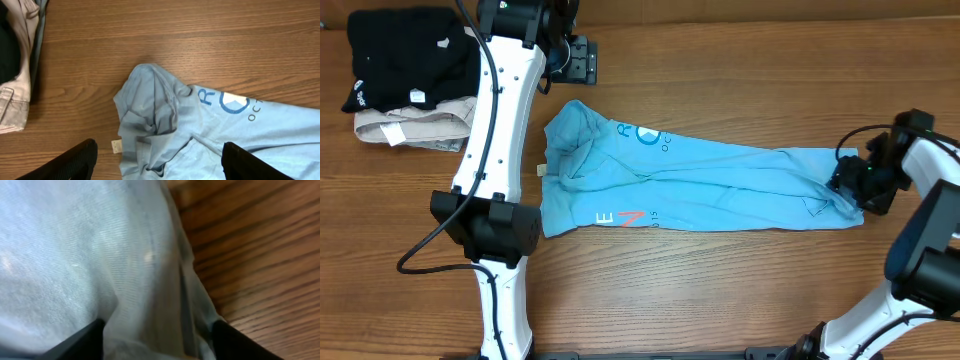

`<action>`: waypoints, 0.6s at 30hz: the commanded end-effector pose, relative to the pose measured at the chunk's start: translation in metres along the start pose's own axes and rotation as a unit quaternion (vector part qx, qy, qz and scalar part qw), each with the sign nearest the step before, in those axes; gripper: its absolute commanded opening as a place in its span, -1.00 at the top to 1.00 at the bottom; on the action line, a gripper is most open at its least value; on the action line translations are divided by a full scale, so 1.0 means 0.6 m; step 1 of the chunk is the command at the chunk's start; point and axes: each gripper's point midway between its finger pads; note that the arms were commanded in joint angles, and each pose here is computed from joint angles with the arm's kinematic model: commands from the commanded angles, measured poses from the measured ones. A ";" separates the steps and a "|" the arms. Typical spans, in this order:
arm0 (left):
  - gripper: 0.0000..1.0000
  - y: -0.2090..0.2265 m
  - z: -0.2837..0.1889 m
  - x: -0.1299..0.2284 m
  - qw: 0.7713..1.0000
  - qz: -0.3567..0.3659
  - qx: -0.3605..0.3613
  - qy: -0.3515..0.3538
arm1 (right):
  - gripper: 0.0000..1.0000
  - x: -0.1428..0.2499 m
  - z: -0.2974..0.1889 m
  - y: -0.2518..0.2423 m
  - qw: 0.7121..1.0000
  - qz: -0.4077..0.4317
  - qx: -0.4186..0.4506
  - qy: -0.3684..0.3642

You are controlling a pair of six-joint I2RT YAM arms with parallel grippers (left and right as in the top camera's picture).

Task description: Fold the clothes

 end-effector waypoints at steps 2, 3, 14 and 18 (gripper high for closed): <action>-0.64 0.003 0.020 0.012 1.000 0.007 0.001 0.022 | -0.30 0.024 0.041 -0.007 0.998 0.000 0.056 0.042; -0.64 0.003 0.021 0.013 1.000 0.006 0.000 0.024 | -0.29 0.024 0.042 -0.010 0.997 0.004 0.062 0.044; -0.65 0.006 0.033 0.022 0.999 0.006 -0.004 0.036 | -0.15 0.021 0.046 -0.010 0.997 0.016 0.061 0.041; -0.65 0.006 0.033 0.022 0.999 0.006 -0.004 0.036 | -0.09 0.023 0.047 -0.002 0.998 0.016 0.048 0.043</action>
Point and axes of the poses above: each gripper's point midway between its finger pads, its own z axis out along the fingers, its own y axis along the line the jaws close on, x = y × z, and after that the axes turned 6 degrees about -z, right-handed
